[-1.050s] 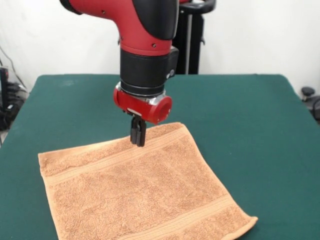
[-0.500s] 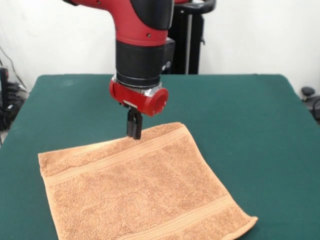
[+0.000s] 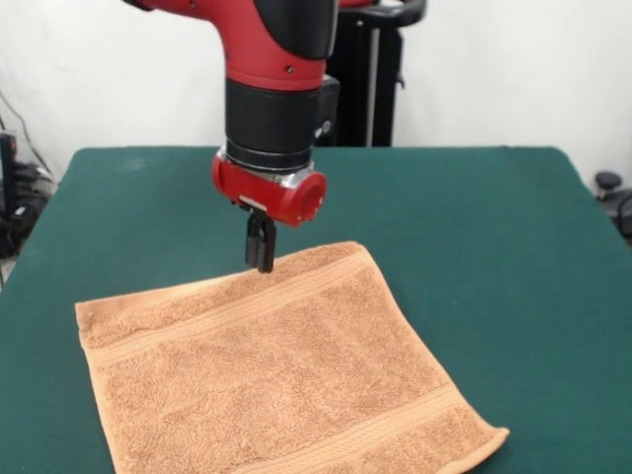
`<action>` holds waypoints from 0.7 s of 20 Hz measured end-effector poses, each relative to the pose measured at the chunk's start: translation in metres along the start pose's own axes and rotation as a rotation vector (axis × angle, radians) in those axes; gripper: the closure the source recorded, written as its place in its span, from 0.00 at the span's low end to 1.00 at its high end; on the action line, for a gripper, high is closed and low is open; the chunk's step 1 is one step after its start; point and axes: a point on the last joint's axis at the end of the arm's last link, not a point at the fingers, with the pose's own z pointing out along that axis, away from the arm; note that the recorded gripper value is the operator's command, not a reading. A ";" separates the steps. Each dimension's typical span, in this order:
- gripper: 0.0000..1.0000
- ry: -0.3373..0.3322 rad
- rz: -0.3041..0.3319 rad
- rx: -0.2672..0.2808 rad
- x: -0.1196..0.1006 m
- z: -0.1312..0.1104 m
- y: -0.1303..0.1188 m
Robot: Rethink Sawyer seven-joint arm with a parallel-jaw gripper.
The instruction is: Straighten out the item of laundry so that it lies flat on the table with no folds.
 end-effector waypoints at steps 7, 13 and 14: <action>1.00 -0.023 -0.071 0.000 0.029 0.009 0.002; 1.00 -0.021 -0.123 0.002 0.056 0.012 0.006; 1.00 -0.018 -0.132 0.003 0.061 0.013 0.008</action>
